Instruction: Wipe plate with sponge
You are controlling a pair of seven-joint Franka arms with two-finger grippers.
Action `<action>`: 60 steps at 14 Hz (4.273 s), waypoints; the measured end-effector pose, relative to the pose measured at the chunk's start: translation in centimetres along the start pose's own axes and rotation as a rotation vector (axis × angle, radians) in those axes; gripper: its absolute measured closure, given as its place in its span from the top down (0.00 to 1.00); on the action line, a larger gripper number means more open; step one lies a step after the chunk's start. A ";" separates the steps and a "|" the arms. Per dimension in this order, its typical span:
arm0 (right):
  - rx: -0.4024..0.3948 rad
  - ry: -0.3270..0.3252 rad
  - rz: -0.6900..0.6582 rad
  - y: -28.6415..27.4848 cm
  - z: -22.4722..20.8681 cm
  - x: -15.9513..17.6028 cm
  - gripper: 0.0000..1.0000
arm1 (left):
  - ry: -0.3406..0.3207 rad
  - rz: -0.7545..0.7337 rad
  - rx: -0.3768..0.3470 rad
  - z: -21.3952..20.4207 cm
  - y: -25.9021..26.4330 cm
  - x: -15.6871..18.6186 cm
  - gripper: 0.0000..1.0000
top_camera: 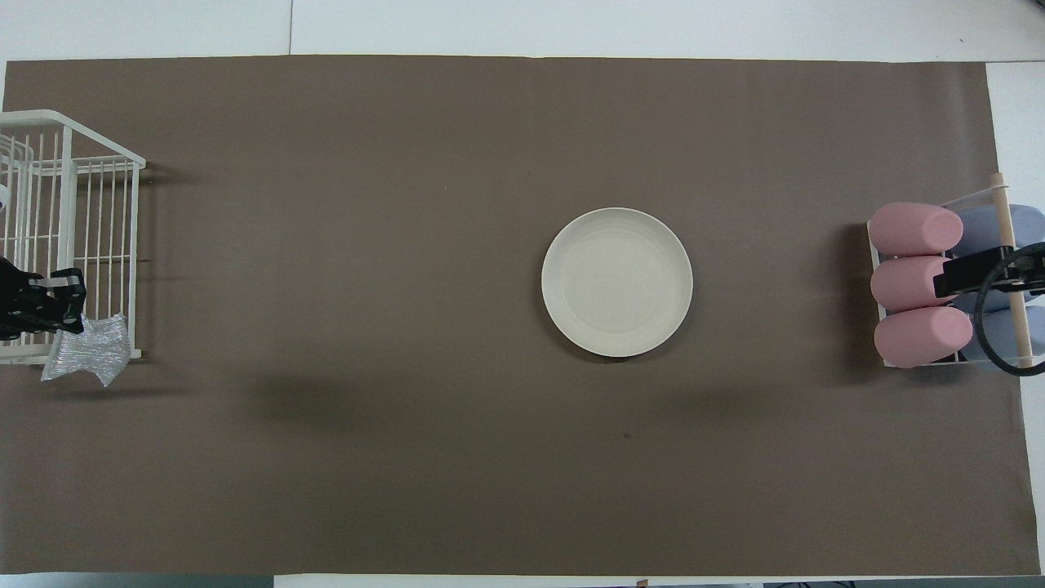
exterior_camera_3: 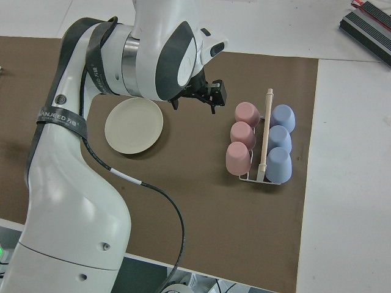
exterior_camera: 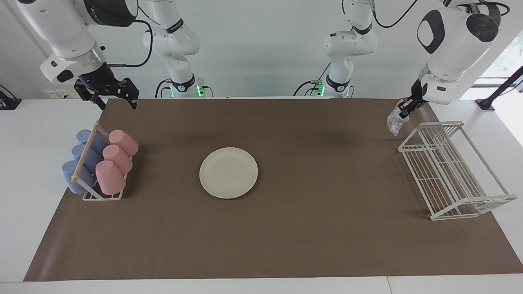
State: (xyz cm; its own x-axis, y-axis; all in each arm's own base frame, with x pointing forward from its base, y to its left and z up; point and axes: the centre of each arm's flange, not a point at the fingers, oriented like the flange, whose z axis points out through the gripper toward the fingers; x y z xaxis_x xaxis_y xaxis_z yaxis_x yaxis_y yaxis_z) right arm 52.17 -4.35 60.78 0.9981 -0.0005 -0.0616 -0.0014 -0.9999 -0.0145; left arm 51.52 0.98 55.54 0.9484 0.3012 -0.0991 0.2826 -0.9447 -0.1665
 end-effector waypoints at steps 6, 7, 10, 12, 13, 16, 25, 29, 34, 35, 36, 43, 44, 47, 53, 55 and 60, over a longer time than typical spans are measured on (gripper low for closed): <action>-0.001 0.009 -0.004 -0.2 -0.3 0.1 1.00 | 0.064 0.243 0.288 -0.8 -0.4 0.6 0.04; -0.002 0.013 -0.005 -0.3 -0.5 0.1 1.00 | 0.068 0.281 0.326 -0.9 -0.6 0.6 0.04; -0.003 0.021 0.004 -0.3 -0.9 0.1 1.00 | 0.086 0.378 0.462 -1.3 -0.4 1.0 0.04; -0.005 0.022 0.005 -0.3 -1.0 0.1 1.00 | 0.097 0.416 0.543 -0.5 0.6 1.7 0.04; -0.005 0.022 0.005 -0.3 -1.0 0.1 1.00 | 0.106 0.439 0.596 0.2 1.2 2.5 0.04; -0.005 0.022 0.005 -0.3 -1.0 0.1 1.00 | 0.177 0.449 0.739 3.2 2.8 5.4 0.04; -0.006 0.022 0.005 -0.3 -1.0 0.1 1.00 | 0.419 0.076 0.807 12.4 9.2 6.8 0.04; -0.006 0.022 0.005 -0.3 -1.0 0.1 1.00 | 0.449 0.006 0.792 12.4 9.1 6.8 0.05; -0.006 0.022 0.005 -0.3 -1.0 0.1 1.00 | 0.475 -0.055 0.777 12.4 9.0 6.9 0.37; -0.006 0.022 0.005 -0.3 -1.0 0.1 1.00 | 0.478 -0.063 0.775 12.4 9.0 6.9 0.50; -0.006 0.022 0.005 -0.3 -1.0 0.1 1.00 | 0.480 -0.069 0.774 12.4 9.0 6.9 0.61; -0.006 0.022 0.005 -0.3 -1.0 0.1 1.00 | 0.467 -0.120 0.698 11.1 9.3 7.0 1.00; -0.006 0.022 0.005 -0.3 -1.0 0.1 1.00 | 0.448 -0.158 0.640 10.0 9.4 7.1 1.00; -0.006 0.022 0.005 -0.3 -1.0 0.1 1.00 | 0.375 -0.235 0.466 6.4 8.8 7.4 1.00; -0.006 0.022 0.005 -0.3 -1.0 0.1 1.00 | 0.154 -0.266 0.111 0.6 4.4 4.8 1.00; -0.006 0.022 0.005 -0.3 -1.0 0.1 1.00 | 0.078 -0.215 0.022 -1.0 3.2 3.0 1.00; -0.006 0.022 0.005 -0.3 -1.0 0.1 1.00 | -0.047 0.093 -0.125 -1.9 3.9 0.2 1.00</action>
State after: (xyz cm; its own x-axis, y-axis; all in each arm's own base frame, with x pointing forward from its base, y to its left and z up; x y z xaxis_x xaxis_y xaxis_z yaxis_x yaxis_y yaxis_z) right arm 52.31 -4.10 61.75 0.9992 -0.0061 -0.0394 -0.0064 -0.9999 -0.0087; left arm 53.03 -2.87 56.75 0.9643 0.2147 -0.1548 0.2124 -0.9767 -0.0314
